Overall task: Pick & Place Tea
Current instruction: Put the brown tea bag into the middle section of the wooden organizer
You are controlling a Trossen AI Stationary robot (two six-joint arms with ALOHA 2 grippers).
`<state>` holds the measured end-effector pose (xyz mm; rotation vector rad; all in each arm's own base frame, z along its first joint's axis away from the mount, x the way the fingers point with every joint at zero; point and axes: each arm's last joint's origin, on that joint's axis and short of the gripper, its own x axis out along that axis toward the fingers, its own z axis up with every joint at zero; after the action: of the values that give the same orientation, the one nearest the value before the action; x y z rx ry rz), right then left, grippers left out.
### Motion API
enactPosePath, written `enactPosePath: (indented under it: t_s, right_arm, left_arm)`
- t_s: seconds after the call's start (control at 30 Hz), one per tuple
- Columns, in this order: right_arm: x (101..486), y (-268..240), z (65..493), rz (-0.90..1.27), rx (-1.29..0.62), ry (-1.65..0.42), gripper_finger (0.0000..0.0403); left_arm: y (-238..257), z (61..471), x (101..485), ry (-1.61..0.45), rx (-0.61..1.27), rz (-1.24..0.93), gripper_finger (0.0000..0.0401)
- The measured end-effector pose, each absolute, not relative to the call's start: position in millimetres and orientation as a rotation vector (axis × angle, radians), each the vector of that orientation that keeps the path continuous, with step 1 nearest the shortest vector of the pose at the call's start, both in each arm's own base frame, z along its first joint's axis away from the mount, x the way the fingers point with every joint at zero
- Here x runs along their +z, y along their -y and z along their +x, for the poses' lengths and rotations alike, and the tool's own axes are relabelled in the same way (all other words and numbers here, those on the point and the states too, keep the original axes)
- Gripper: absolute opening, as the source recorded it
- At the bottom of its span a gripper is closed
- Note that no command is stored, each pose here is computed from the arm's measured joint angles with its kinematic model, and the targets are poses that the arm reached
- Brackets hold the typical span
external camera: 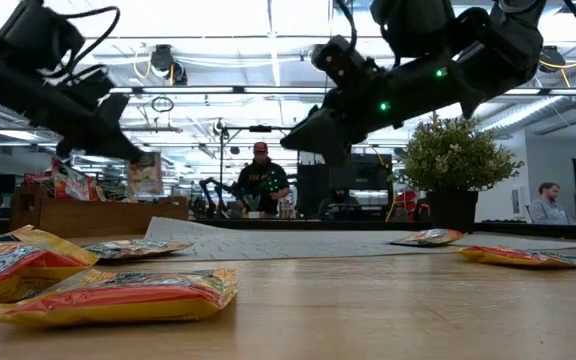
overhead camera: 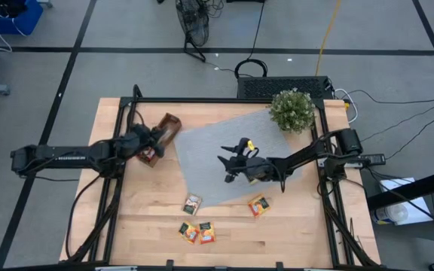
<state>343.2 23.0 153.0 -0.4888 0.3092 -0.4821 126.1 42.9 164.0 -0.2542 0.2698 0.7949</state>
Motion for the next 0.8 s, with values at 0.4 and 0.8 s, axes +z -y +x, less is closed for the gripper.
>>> enactPosePath:
  t_s: [0.4,0.8]
  right_arm:
    - [152.5,-23.3,342.6,-0.469,-0.463,-0.291,0.0169]
    - [152.5,-23.3,342.6,-0.469,-0.463,-0.291,0.0170]
  left_arm:
    - [-39.7,119.2,160.5,-0.342,0.877,-0.229,0.0000]
    - [-38.3,111.7,148.8,-0.473,0.909,-0.236,0.0000]
